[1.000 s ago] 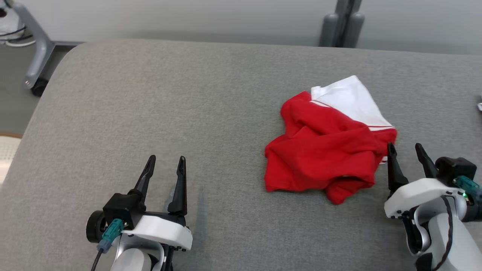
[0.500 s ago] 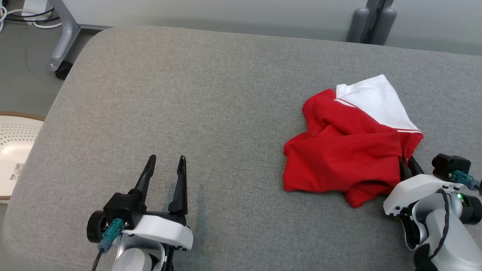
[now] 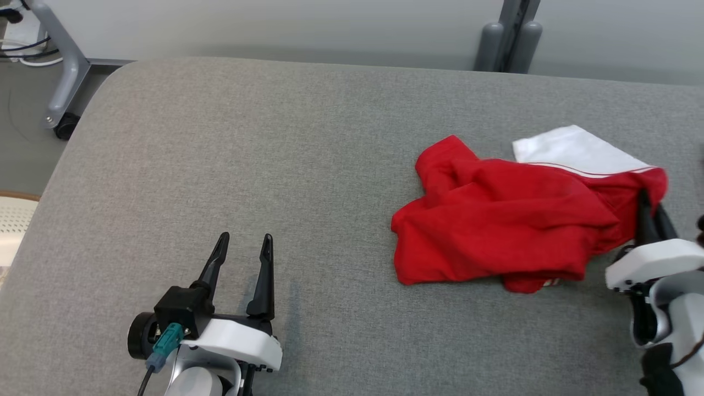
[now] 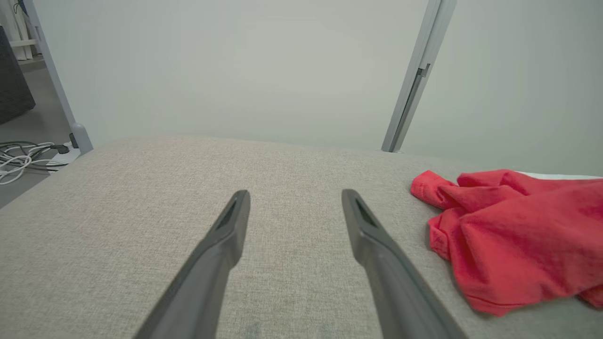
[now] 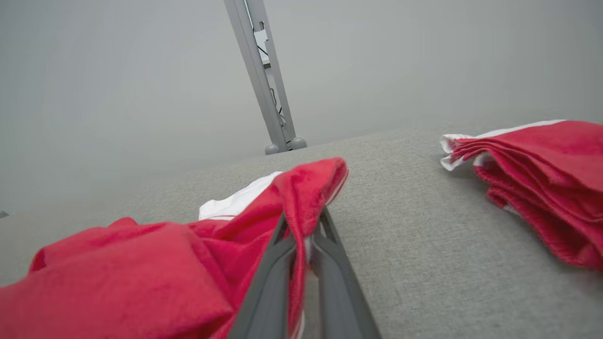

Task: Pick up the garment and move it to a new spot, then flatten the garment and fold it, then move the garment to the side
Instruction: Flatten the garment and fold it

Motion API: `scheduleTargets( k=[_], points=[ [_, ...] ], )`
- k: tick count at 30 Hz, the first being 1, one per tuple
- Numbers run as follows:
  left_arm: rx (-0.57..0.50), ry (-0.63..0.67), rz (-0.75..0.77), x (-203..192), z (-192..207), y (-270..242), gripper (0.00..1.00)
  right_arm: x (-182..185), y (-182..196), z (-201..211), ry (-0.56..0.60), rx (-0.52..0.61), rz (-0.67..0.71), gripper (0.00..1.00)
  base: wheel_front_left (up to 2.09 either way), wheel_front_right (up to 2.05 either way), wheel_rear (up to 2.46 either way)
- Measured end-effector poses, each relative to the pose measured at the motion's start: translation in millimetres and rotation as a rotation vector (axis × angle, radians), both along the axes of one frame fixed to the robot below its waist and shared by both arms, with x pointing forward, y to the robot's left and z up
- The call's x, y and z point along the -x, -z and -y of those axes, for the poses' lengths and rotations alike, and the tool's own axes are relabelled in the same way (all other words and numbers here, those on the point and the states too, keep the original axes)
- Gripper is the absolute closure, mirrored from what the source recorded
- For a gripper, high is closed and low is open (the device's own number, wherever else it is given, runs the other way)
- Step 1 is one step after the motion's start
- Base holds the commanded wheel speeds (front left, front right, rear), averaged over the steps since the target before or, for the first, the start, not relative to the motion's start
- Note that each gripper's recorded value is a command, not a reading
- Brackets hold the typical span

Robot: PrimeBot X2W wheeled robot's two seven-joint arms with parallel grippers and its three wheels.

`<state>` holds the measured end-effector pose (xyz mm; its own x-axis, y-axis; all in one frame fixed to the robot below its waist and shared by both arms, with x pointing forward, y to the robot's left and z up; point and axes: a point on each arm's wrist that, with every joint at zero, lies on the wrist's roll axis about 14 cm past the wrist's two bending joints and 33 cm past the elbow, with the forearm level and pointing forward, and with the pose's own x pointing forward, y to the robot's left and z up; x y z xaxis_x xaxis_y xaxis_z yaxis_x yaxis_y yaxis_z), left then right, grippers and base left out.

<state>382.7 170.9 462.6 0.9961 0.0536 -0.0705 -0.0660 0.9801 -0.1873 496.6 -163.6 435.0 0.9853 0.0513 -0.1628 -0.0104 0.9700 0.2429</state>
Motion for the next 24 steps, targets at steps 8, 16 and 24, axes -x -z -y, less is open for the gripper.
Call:
scheduleTargets(
  k=[8,16,24],
  points=[
    [0.005,0.029,-0.005,-5,9,3,0.00,-1,-13,45,0.053,0.121,0.028,1.00,0.00,0.00,0.00],
    [0.001,0.045,-0.029,-13,13,13,0.00,-46,-39,40,-0.045,0.266,0.045,1.00,0.00,0.00,0.00],
    [-0.008,0.042,-0.043,-21,9,18,0.00,-96,-69,44,-0.060,0.351,0.078,1.00,0.00,0.00,0.00]
  ],
)
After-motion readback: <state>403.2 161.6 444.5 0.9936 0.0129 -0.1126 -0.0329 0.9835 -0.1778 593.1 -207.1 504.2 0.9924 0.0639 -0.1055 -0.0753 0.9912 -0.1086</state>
